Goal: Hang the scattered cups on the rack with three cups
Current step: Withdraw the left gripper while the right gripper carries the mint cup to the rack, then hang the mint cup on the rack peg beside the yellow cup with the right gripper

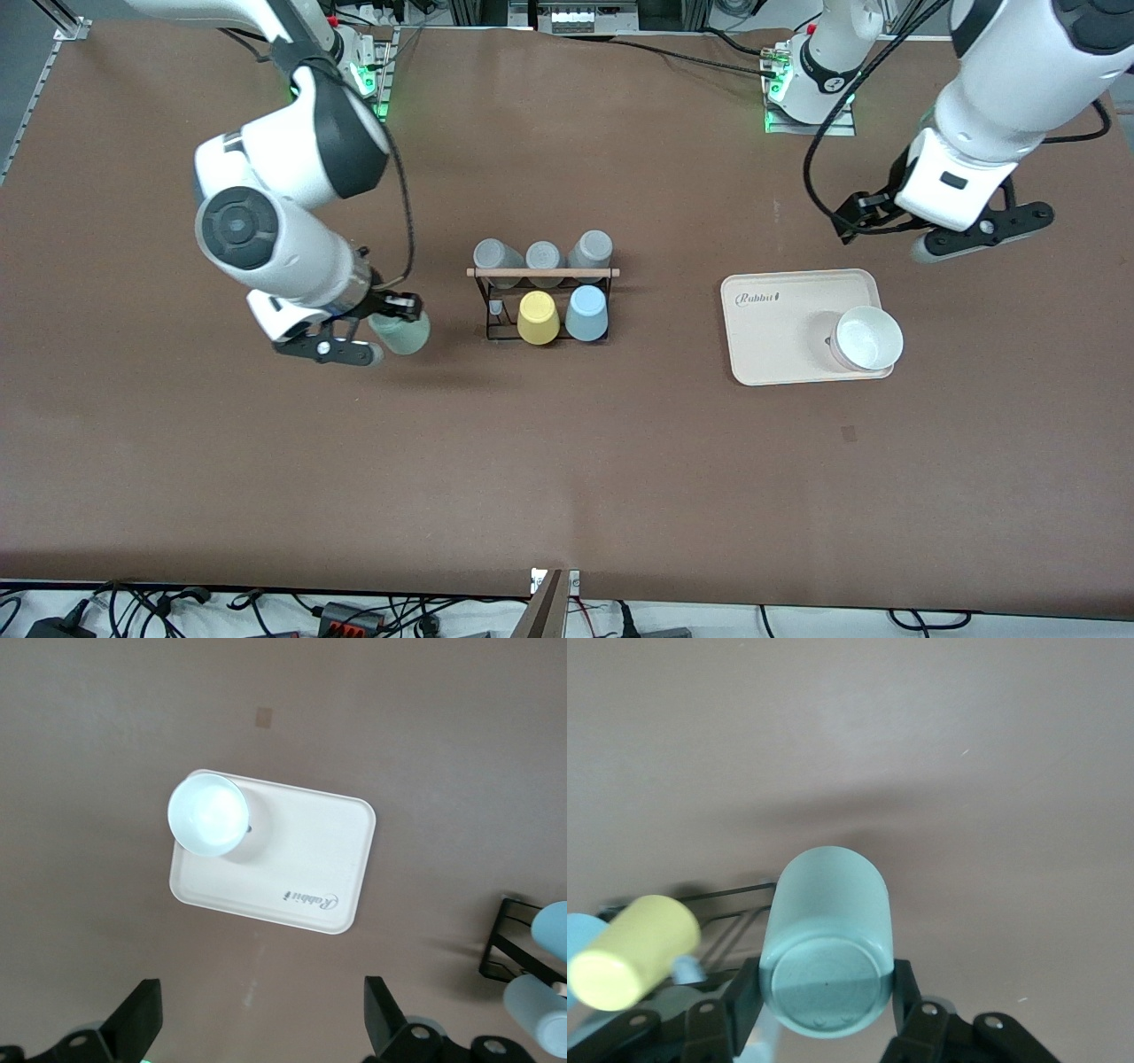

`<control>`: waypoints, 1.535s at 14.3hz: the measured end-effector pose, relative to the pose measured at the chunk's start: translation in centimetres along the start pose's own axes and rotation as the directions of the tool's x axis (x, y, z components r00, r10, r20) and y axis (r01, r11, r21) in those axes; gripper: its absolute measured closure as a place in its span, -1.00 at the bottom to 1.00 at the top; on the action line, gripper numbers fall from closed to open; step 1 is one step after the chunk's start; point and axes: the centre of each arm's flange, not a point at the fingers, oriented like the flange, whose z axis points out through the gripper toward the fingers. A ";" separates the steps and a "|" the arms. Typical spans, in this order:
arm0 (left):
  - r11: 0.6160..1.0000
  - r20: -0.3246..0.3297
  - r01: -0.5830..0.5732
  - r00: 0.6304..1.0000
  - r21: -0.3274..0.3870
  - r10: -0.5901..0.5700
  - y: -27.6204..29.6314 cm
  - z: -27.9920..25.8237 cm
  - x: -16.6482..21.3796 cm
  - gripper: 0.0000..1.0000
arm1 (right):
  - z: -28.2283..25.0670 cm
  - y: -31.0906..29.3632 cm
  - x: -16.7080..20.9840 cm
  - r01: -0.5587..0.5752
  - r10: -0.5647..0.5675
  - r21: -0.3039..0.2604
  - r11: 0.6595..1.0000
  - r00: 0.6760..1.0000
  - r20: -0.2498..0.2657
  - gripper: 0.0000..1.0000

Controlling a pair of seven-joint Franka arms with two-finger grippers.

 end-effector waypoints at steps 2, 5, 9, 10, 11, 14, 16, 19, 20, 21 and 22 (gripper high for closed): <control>0.998 -0.002 -0.059 0.998 -0.004 0.059 -1.6 0.3 1.0 -1.00 | 0.7 -2.7 -1.0 -0.039 0.039 0.001 0.999 0.999 0.001 -0.26; 0.996 0.000 -0.086 0.996 -0.013 0.086 -3.8 0.5 2.4 -1.00 | 1.3 -5.5 -2.3 -0.081 0.081 0.003 0.997 0.997 0.001 -0.26; 0.995 0.030 -0.104 0.994 -0.003 0.104 -3.3 0.0 1.6 -1.00 | 1.6 -7.3 -3.4 -0.105 0.105 0.004 0.994 0.994 0.000 -0.26; 0.994 0.029 -0.106 0.994 -0.003 0.106 -3.1 -0.1 1.6 -1.00 | 1.9 -7.6 -3.6 -0.113 0.113 0.002 0.994 0.994 0.002 -0.26; 0.994 0.026 -0.110 0.994 -0.005 0.110 -2.9 -0.3 1.5 -1.00 | 2.4 -8.0 -3.9 -0.116 0.116 -0.003 0.993 0.993 0.006 -0.26; 0.993 0.020 -0.115 0.993 -0.007 0.116 -2.6 -0.6 1.4 -1.00 | 4.2 -9.5 -4.7 -0.124 0.124 -0.014 0.992 0.992 0.014 -0.26; 0.993 0.018 -0.115 0.993 -0.007 0.115 -2.6 -0.7 1.4 -1.00 | 5.4 -10.0 -4.7 -0.117 0.117 -0.029 0.993 0.993 0.002 -0.26; 0.993 0.017 -0.116 0.993 -0.008 0.116 -2.7 -0.7 1.4 -1.00 | 6.9 -10.0 -4.3 -0.112 0.111 -0.055 0.992 0.994 -0.011 -0.26; 0.993 0.017 -0.116 0.993 -0.008 0.116 -2.7 -0.7 1.4 -1.00 | 7.2 -10.0 -4.2 -0.112 0.111 -0.055 0.992 0.994 -0.010 -0.26; 0.993 0.016 -0.117 0.993 -0.008 0.117 -2.7 -0.8 1.4 -1.00 | 7.6 -10.1 -4.2 -0.111 0.111 -0.056 0.992 0.994 -0.009 -0.26; 0.993 0.016 -0.118 0.993 -0.008 0.118 -2.7 -0.8 1.4 -1.00 | 8.0 -10.2 -4.1 -0.111 0.111 -0.056 0.992 0.994 -0.007 -0.26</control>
